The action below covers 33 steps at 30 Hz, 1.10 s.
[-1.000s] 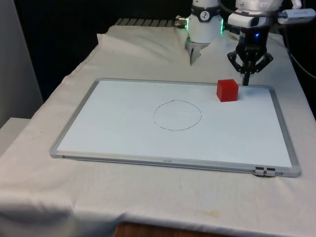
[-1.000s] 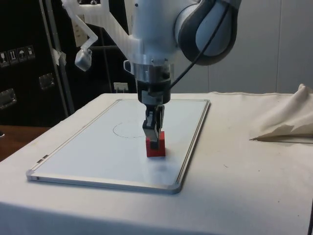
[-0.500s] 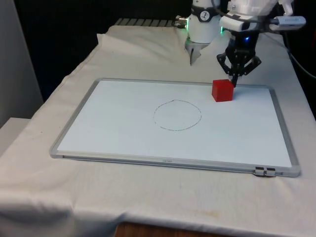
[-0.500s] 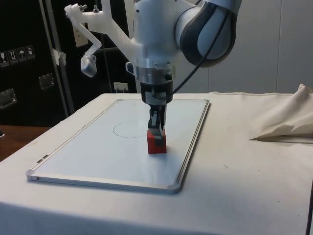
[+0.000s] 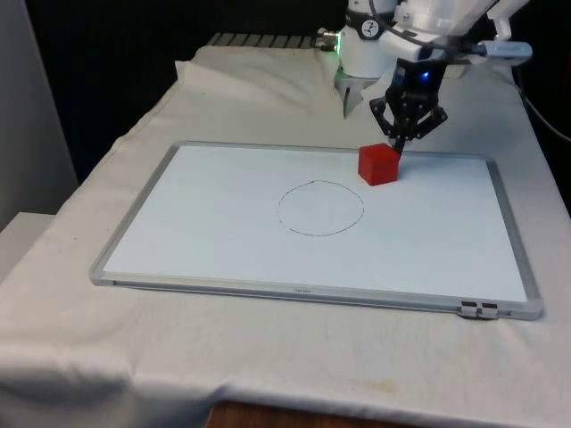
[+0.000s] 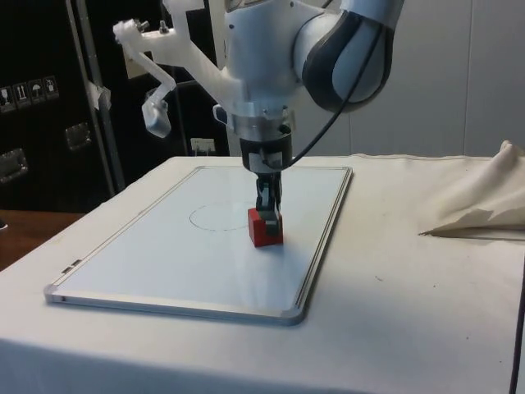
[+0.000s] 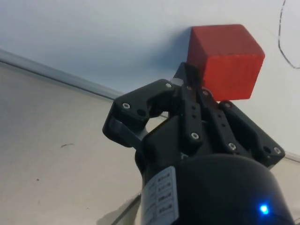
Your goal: Push the cube into the marked area.
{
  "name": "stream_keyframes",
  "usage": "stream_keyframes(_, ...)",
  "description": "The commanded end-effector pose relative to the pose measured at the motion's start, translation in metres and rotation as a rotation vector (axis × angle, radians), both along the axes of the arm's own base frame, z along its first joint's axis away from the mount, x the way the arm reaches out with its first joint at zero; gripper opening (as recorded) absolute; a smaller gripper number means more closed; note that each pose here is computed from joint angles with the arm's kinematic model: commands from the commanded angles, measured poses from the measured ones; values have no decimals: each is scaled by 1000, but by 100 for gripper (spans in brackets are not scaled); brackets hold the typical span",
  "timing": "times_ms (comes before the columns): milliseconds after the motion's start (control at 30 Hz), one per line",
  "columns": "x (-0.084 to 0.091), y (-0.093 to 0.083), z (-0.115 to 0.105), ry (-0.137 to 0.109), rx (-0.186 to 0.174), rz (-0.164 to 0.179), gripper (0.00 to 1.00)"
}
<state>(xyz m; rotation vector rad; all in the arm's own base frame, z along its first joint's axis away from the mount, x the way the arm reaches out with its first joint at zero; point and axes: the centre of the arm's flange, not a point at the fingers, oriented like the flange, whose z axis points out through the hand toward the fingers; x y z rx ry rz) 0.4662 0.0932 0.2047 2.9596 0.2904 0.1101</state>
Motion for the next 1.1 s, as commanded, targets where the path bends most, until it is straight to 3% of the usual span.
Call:
stream_keyframes(0,4,-4,-1,-4,-20,1,0)
stream_keyframes(33,4,-6,-1,-3,-26,4,0)
stream_keyframes(67,1,-3,-2,3,-9,5,0)
stream_keyframes(167,8,-14,-2,-4,-47,11,0)
stream_keyframes(367,16,-25,-2,-11,-79,17,0)
stream_keyframes(400,11,-22,-3,0,-59,19,0)
stream_keyframes(433,17,-27,-3,-11,-85,19,0)
stream_keyframes(667,25,-38,-5,-18,-119,29,0)
stream_keyframes(700,22,-36,-7,-10,-106,31,0)
stream_keyframes(733,26,-41,-5,-17,-131,33,0)
stream_keyframes(967,26,-51,-6,1,-176,52,0)
stream_keyframes(1000,24,-49,-7,7,-160,51,0)
stream_keyframes(1067,27,-53,-7,7,-187,60,0)
